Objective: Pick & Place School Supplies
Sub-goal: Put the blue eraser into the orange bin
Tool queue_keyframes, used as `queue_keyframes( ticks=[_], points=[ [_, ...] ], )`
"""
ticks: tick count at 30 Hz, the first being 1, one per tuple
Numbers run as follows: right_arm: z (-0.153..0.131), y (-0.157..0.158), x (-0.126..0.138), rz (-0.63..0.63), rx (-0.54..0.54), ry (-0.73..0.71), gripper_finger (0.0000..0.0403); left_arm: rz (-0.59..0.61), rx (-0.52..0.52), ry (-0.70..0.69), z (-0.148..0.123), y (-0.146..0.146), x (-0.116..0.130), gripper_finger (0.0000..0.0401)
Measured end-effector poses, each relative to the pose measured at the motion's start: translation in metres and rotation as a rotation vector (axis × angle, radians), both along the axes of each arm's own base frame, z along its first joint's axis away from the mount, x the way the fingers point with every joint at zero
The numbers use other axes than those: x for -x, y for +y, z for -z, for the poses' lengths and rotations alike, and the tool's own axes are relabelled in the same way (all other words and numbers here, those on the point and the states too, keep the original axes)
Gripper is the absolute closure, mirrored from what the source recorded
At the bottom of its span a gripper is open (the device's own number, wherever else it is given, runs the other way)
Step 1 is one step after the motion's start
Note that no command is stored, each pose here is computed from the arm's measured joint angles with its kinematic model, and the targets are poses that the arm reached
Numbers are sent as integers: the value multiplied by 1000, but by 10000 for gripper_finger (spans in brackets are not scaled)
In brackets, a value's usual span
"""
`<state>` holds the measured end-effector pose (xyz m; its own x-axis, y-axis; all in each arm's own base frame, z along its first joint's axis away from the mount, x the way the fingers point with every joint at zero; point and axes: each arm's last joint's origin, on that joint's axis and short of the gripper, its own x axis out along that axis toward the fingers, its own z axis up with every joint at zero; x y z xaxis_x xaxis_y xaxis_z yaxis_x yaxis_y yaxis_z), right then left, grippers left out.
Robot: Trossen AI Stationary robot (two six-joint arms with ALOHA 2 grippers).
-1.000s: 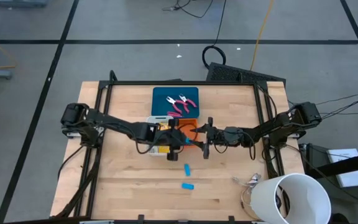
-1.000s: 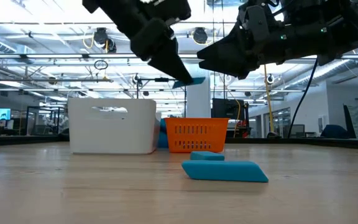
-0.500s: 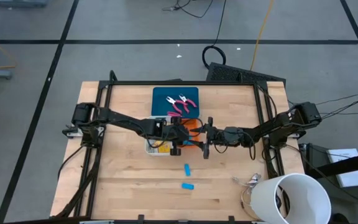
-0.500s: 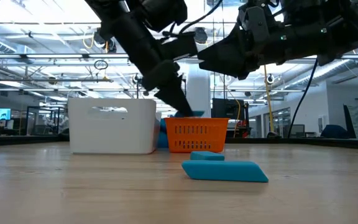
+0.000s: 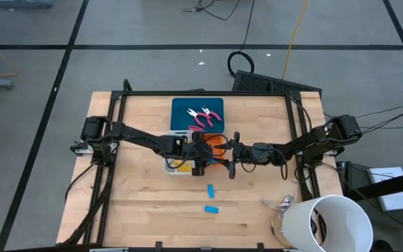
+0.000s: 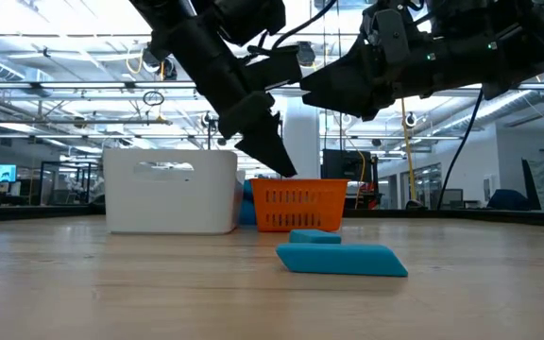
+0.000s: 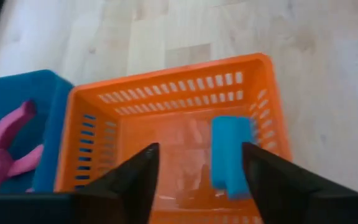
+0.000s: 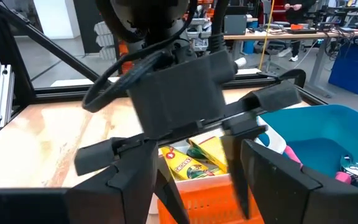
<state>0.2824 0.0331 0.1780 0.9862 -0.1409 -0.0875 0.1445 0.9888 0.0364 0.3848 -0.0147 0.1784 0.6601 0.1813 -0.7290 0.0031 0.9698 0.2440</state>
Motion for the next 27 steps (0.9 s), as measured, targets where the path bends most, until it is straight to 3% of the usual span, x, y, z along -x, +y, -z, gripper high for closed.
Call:
queue_keyframes(
  ticks=[4, 9, 17, 24, 27],
  points=[
    [0, 0, 0, 0, 0, 0, 181, -23, -20, 1, 0, 4, 0, 115],
    [1, 0, 0, -3, 1, 8, 181, 7, 31, -22, -13, 0, 5, 82],
    [0, 1, 0, -7, 8, 3, 181, 204, 188, -105, -44, -43, 16, 75],
    [-1, 2, 0, -11, 20, -6, 181, 389, 143, -52, -30, -95, 24, 75],
    [-1, 2, 0, -11, 19, -7, 181, 416, 86, -53, -18, -108, 21, 75]
  ],
)
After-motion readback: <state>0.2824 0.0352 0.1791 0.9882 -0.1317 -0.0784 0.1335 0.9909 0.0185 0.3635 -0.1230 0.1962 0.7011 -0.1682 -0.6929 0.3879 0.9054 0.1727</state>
